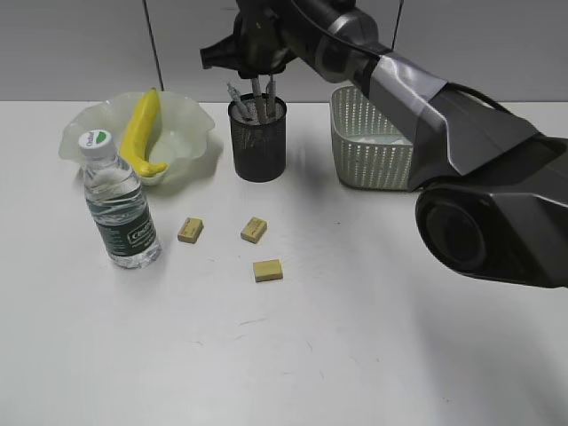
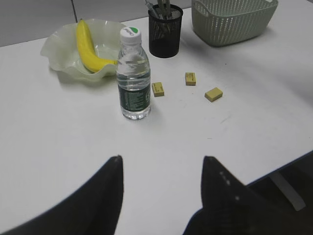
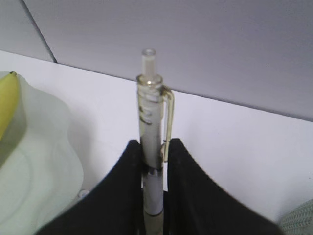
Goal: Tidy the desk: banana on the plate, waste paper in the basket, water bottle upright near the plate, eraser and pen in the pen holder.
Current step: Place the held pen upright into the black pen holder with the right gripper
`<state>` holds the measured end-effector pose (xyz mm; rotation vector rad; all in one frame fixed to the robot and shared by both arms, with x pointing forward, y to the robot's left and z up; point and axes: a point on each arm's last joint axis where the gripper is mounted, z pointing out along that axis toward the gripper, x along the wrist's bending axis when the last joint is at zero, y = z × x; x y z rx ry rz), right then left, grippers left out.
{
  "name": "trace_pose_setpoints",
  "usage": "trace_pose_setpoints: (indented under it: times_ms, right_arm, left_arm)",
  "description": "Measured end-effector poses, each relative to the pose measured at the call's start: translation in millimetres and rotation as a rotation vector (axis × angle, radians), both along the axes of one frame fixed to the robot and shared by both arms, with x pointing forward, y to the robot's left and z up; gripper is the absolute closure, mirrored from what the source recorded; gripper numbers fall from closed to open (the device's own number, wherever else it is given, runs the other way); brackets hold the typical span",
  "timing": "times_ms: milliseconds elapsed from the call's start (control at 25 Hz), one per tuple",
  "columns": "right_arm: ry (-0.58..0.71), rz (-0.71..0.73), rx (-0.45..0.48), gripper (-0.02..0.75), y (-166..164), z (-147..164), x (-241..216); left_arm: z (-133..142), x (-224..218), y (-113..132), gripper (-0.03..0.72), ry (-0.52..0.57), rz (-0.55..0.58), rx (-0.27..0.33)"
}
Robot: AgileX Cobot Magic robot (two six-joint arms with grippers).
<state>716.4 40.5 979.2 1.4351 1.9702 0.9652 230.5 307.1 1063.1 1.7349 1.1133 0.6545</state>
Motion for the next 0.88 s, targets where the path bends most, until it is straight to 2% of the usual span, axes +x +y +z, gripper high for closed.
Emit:
trace_pose_setpoints:
  times_ms: [160, 320, 440, 520, 640, 760, 880]
  right_arm:
    - [0.057, -0.014, -0.039, 0.605, -1, -20, 0]
    - [0.070, -0.016, -0.044, 0.601, -1, -24, 0]
    - [0.082, -0.012, -0.025, 0.503, 0, -24, -1]
    - [0.098, -0.009, -0.005, 0.380, 2, -25, -2]
    - [0.115, -0.008, 0.009, 0.239, 3, -25, -3]
    - [0.133, -0.022, -0.013, 0.191, -1, -19, -6]
    - [0.164, -0.035, -0.061, 0.180, -7, -6, -11]
  left_arm:
    - [0, 0, 0, 0.304, 0.000, 0.000, 0.000]
    - [0, 0, 0, 0.304, 0.000, 0.000, 0.000]
    - [0, 0, 0, 0.304, 0.000, 0.000, 0.000]
    - [0, 0, 0, 0.304, 0.000, 0.000, 0.000]
    - [0, 0, 0, 0.304, 0.000, 0.000, 0.000]
    - [0, 0, 0, 0.304, 0.000, 0.000, 0.000]
    - [0, 0, 0, 0.304, 0.000, 0.000, 0.000]
